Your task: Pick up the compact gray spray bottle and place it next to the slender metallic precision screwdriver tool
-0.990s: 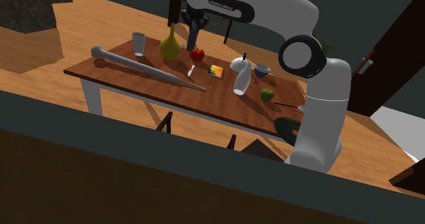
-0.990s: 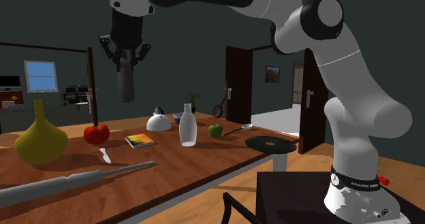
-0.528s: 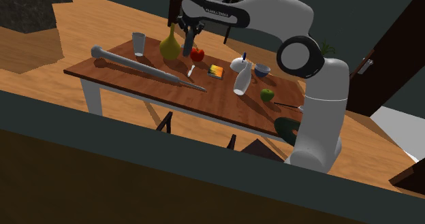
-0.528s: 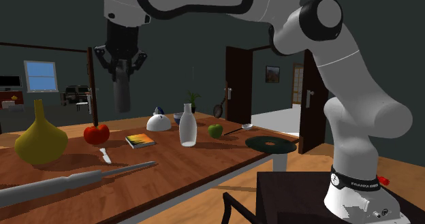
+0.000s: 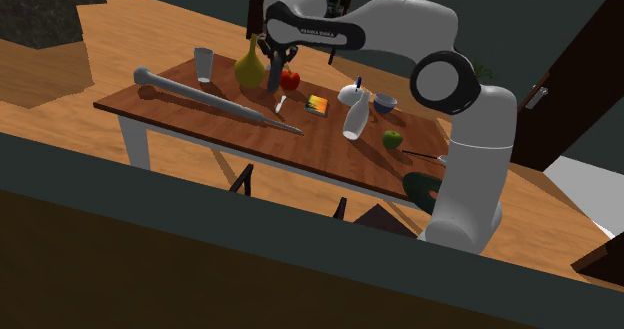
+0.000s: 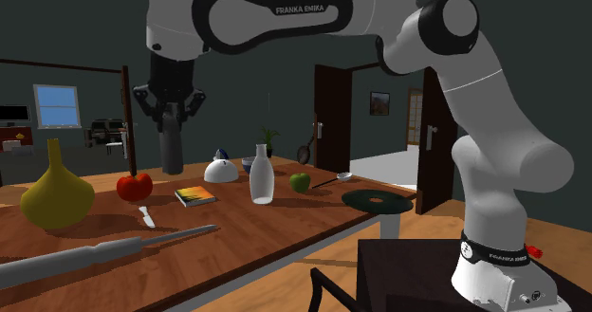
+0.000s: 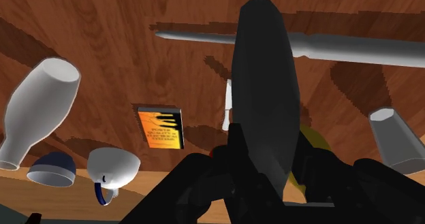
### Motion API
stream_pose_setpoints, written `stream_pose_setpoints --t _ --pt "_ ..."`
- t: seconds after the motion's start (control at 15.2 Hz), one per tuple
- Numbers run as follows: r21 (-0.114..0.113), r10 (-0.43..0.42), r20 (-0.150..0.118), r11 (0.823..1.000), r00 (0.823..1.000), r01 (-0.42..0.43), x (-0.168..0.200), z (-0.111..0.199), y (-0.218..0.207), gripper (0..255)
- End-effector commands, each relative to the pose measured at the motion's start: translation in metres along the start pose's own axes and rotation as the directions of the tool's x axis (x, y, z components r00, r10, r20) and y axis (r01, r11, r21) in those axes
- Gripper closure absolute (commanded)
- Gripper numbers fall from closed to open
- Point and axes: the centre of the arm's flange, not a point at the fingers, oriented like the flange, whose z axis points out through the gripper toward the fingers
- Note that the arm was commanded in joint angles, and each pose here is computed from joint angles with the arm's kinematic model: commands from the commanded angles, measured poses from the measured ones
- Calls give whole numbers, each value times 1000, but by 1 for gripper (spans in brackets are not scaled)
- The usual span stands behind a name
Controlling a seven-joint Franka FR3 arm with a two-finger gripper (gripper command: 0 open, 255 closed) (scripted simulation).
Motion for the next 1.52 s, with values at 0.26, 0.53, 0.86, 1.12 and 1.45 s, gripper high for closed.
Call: stream_pose_setpoints --t 0.26,0.53,0.86,1.12,1.45 --pt "1 0 0 1000 1000 0 -17 28 1 255" --pt "1 0 0 1000 1000 0 -28 46 1 255" --pt "1 0 0 1000 1000 0 -41 68 1 255" --pt "1 0 0 1000 1000 0 -52 87 1 255" --pt "1 0 0 1000 1000 0 -66 109 1 255"
